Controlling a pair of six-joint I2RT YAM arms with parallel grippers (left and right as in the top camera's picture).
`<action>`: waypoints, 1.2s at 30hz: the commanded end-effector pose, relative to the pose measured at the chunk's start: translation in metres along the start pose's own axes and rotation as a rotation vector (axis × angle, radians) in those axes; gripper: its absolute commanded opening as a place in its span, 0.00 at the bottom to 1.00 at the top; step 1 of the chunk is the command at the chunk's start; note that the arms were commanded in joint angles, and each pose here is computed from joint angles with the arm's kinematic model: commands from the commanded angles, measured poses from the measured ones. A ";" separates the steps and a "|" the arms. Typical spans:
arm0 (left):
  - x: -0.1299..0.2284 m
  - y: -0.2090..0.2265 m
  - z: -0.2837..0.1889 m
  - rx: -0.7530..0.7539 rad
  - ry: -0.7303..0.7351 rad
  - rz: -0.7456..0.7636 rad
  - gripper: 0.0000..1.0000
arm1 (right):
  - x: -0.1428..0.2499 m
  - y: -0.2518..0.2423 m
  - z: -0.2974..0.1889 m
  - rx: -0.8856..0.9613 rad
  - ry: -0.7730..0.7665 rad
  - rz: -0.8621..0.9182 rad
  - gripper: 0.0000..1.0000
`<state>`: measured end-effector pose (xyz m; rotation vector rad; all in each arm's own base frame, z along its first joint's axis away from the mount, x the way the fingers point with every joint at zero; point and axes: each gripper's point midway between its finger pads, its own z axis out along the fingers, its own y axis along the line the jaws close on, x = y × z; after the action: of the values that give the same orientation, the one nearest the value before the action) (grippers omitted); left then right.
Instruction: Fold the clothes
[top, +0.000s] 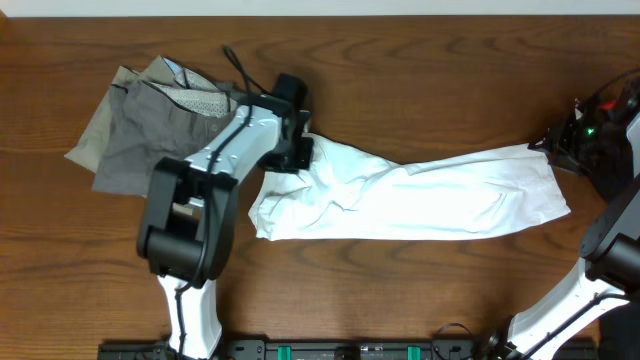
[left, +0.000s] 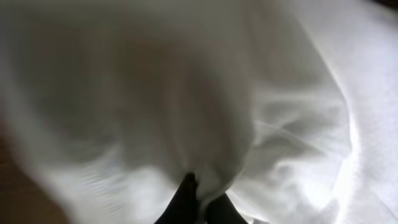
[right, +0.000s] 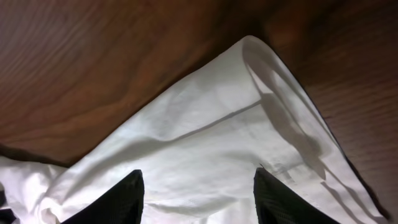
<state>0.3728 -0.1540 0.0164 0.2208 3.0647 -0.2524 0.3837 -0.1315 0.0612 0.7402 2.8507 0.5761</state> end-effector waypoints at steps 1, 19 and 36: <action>-0.013 0.021 -0.031 -0.051 -0.086 -0.041 0.06 | 0.001 0.005 0.003 -0.009 0.006 0.005 0.55; -0.007 0.022 -0.033 -0.004 -0.058 -0.066 0.47 | -0.006 -0.016 0.001 0.095 -0.024 -0.028 0.57; -0.009 0.022 -0.033 -0.002 -0.068 -0.061 0.47 | 0.026 -0.044 0.030 0.180 0.051 0.076 0.52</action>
<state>0.3833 -0.1271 0.0434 0.1114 3.0147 -0.2418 0.3528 -0.1454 0.0192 0.8481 2.9486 0.3657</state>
